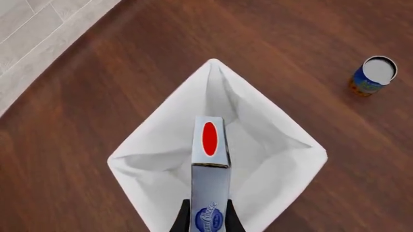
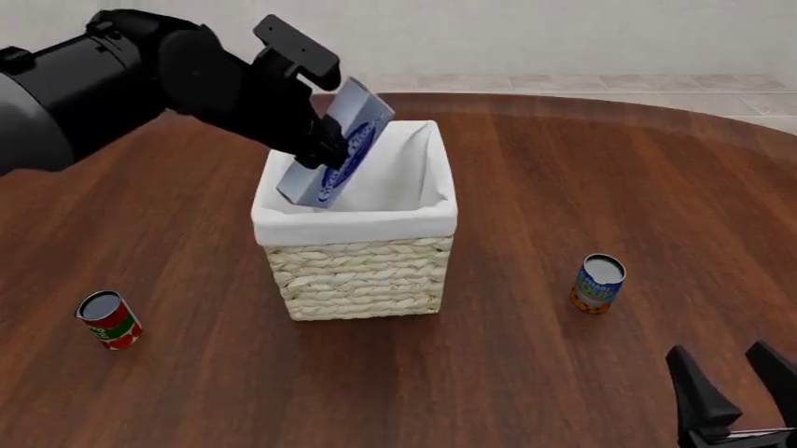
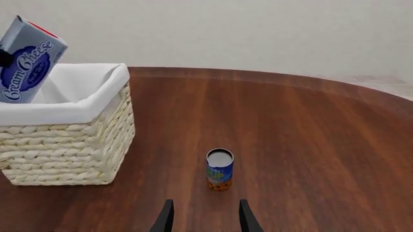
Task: Pick up the cream cheese box, and put it in the basket.
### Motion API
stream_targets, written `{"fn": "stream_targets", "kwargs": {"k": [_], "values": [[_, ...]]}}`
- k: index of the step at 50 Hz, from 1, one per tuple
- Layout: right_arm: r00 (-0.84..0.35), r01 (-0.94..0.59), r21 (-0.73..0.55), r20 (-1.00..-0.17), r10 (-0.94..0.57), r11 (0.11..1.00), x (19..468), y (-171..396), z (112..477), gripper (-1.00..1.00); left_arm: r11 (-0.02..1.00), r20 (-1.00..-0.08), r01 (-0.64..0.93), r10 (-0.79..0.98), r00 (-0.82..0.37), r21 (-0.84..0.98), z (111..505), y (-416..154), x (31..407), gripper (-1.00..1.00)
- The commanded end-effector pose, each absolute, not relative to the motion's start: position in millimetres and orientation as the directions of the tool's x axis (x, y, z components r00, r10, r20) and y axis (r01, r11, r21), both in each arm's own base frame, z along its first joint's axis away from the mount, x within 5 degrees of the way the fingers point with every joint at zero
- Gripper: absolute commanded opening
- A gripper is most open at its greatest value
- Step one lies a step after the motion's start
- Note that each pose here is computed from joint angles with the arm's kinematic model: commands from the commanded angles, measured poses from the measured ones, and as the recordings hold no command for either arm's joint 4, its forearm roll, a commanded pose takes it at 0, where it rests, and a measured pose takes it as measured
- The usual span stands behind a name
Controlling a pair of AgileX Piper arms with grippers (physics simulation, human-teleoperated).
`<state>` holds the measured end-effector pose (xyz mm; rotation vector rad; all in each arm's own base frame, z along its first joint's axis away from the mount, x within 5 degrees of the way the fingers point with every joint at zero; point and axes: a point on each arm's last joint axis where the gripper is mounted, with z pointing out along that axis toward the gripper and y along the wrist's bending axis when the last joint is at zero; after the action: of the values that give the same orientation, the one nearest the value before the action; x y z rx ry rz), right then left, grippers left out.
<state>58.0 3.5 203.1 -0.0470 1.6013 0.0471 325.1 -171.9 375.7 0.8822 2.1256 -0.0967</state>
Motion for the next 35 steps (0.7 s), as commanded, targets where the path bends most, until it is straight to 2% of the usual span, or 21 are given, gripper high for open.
{"fn": "stream_targets", "kwargs": {"k": [1,13,35], "values": [[-0.032,-0.060,0.000,-0.999,-0.002,0.998,57,3,203,1.00,0.745,-0.703,0.625,0.573,-0.421,0.232,370,-173,332,-1.00],[-0.033,-0.059,0.000,-0.999,-0.002,0.998,57,3,202,1.00,0.736,-0.680,0.633,0.593,-0.432,0.239,356,-171,337,-1.00],[-0.036,-0.062,-0.002,-0.999,-0.005,0.998,56,4,202,1.00,0.717,-0.661,0.649,0.620,-0.423,0.257,355,-175,345,-1.00]]}}
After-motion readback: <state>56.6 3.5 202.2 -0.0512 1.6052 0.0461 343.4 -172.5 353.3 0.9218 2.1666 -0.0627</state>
